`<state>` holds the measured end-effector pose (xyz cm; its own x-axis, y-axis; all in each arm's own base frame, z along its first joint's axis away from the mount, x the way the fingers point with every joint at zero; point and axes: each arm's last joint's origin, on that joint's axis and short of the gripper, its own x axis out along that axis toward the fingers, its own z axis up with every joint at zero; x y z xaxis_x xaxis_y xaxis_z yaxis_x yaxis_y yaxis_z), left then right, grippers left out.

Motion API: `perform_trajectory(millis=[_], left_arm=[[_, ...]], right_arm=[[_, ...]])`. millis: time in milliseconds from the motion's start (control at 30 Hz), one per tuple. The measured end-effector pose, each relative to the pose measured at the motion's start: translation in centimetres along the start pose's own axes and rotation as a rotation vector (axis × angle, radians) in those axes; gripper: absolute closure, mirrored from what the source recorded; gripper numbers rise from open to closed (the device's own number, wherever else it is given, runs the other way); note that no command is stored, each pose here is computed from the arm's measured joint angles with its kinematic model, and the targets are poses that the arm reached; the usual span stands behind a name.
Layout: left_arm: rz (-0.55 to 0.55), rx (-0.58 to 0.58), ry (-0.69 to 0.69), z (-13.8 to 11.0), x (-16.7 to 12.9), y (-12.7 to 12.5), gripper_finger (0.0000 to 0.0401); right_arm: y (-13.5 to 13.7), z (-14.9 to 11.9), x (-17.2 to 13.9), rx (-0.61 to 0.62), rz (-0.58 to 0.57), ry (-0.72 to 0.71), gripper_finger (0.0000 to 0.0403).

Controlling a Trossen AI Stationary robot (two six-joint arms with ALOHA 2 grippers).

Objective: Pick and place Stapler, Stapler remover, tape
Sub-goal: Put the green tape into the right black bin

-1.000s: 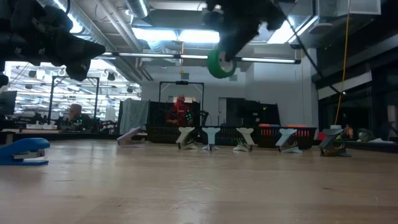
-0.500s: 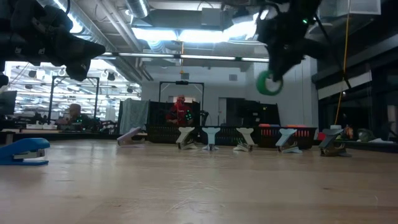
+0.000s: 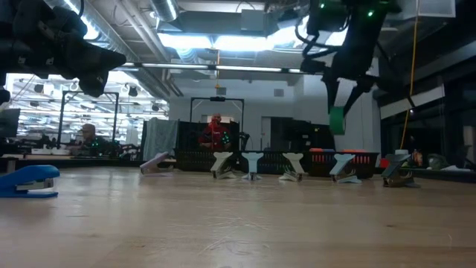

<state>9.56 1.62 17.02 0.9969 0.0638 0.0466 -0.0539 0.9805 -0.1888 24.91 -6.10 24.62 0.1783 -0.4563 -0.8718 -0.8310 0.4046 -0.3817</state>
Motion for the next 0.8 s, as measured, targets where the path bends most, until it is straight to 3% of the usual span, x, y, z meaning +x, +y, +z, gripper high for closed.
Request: perform_trajectory(millis=[100, 300, 800], left_arm=[[0.0, 0.0, 0.0, 0.0, 0.0, 0.0, 0.0391], [0.0, 0.0, 0.0, 0.0, 0.0, 0.0, 0.0392], [0.0, 0.0, 0.0, 0.0, 0.0, 0.0, 0.0393]], right_arm=[[-0.4, -0.3, 0.9, -0.112, 0.012, 0.011, 0.0292], [-1.1, -1.2, 2.8, -0.199, 0.045, 0.032, 0.0279], [-1.6, -1.7, 5.4, -0.241, 0.115, 0.002, 0.0269]])
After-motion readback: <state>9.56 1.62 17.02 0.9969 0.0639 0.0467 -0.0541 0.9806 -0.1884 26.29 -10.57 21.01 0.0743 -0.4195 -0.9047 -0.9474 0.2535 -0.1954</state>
